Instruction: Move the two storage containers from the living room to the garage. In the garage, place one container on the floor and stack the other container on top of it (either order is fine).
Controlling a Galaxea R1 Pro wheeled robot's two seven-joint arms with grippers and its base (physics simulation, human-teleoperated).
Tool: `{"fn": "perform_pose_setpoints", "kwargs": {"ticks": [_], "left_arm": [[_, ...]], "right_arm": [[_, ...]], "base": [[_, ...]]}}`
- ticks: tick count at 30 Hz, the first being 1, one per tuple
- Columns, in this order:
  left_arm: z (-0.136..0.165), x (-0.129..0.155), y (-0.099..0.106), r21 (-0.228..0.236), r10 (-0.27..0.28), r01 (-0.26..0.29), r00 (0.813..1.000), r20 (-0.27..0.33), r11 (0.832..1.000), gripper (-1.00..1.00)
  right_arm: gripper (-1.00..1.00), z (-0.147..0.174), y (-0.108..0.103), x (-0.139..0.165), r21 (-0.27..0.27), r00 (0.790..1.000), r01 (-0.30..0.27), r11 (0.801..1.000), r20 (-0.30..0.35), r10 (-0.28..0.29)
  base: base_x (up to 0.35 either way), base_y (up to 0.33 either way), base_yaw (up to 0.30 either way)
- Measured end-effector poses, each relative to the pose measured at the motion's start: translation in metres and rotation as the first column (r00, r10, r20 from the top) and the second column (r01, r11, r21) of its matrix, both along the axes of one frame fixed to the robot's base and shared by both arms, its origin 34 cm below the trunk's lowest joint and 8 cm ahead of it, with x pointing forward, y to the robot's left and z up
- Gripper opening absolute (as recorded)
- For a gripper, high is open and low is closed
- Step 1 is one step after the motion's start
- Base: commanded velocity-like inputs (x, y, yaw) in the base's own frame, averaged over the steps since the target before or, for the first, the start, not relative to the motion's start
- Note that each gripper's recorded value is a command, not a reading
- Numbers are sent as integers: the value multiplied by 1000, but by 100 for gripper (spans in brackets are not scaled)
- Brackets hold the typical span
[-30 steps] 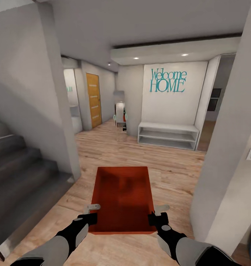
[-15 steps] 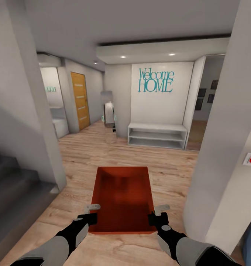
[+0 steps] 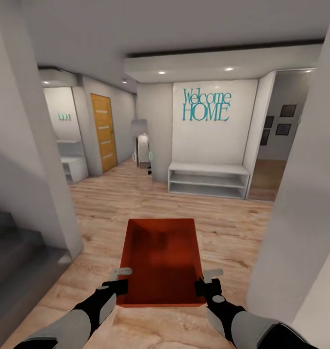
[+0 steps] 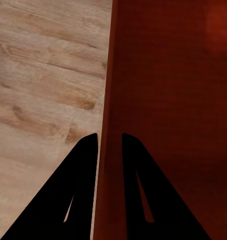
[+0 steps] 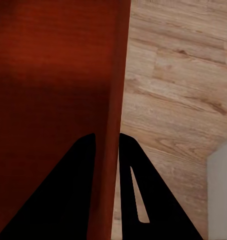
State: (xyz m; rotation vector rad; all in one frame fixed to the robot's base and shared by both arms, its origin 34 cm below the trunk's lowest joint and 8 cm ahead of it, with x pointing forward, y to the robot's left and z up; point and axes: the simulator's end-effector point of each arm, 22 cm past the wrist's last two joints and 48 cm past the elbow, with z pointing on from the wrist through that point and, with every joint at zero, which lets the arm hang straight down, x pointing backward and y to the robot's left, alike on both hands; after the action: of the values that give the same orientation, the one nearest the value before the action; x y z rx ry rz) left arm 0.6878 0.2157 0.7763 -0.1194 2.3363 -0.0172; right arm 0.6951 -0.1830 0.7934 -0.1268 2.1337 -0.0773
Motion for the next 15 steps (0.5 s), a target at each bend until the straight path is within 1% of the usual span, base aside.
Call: {"fn": "perform_pose_setpoints", "kwargs": {"ticks": [15], "left_arm": [[0, 0, 0, 0, 0, 0, 1000, 0, 1000, -100]], "right_arm": [[-100, 0, 0, 0, 0, 1000, 0, 1000, 0, 0]], "base": [[321, 0, 0]]}}
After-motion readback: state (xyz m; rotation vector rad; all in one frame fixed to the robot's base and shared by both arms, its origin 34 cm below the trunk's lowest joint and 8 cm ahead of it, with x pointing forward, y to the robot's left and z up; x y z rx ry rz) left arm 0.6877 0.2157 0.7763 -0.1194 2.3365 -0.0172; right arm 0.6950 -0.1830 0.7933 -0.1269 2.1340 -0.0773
